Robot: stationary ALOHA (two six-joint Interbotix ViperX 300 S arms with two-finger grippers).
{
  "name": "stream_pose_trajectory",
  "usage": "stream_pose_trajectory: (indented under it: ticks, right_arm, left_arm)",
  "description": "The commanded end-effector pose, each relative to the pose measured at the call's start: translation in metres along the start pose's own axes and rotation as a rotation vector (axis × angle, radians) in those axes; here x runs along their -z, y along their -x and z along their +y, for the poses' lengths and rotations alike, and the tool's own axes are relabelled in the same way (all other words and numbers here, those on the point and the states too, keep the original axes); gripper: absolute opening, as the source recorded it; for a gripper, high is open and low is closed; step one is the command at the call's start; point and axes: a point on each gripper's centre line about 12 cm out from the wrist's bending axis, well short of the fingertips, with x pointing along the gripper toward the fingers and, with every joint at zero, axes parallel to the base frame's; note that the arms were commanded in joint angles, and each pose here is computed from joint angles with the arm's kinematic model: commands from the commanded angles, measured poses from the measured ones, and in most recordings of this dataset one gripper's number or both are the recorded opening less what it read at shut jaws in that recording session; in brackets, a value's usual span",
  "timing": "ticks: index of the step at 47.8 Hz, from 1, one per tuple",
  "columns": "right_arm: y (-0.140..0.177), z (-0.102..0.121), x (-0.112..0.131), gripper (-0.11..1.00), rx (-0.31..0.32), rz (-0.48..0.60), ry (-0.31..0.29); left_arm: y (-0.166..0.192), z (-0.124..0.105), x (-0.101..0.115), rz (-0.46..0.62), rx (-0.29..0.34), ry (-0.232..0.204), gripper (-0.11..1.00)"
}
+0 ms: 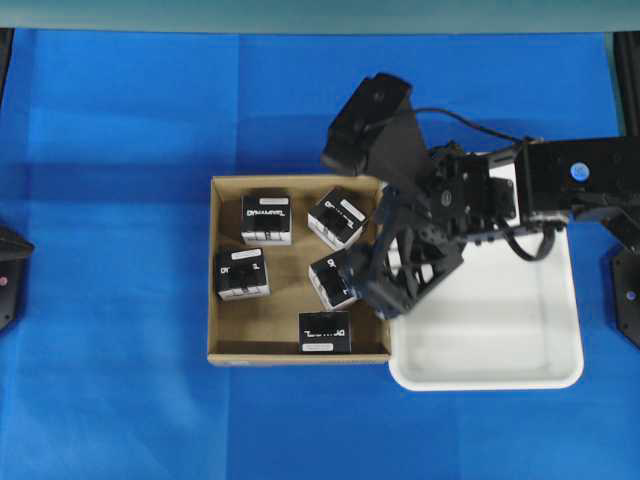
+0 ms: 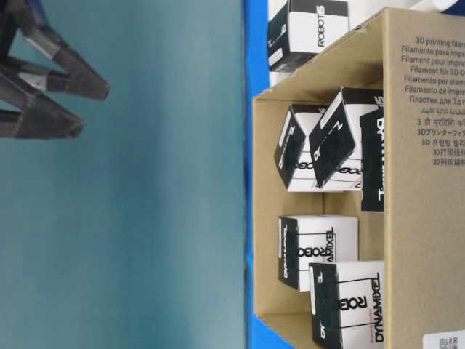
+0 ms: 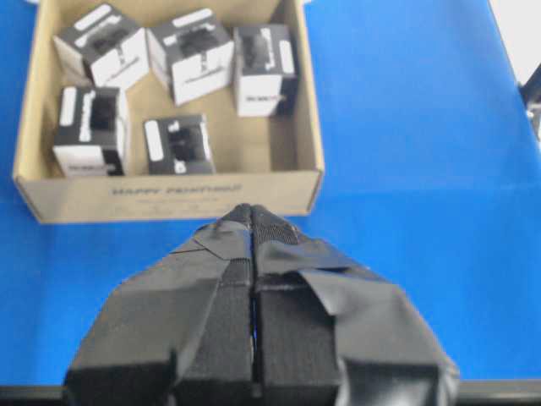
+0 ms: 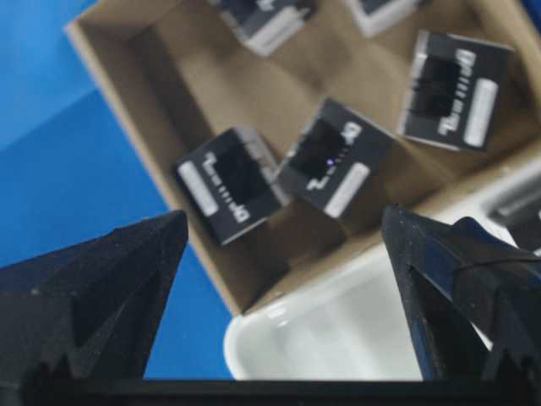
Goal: Pick a box that is randomly placed inside the cardboard box.
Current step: 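Open the right gripper to release the box into the tray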
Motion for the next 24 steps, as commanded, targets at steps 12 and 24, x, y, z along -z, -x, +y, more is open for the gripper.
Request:
stream_pose_trajectory:
  ticks: [12, 24]
  right_arm:
    - [0.008, 0.022, 0.005, 0.96, -0.048, -0.017, 0.145]
    - [0.013, 0.03, 0.012, 0.93, -0.057, -0.006, 0.275]
  left_arm:
    - [0.003, -0.001, -0.012, -0.04, 0.002, -0.01, -0.07]
    - [0.007, -0.001, -0.014, -0.061, 0.004, -0.002, -0.07]
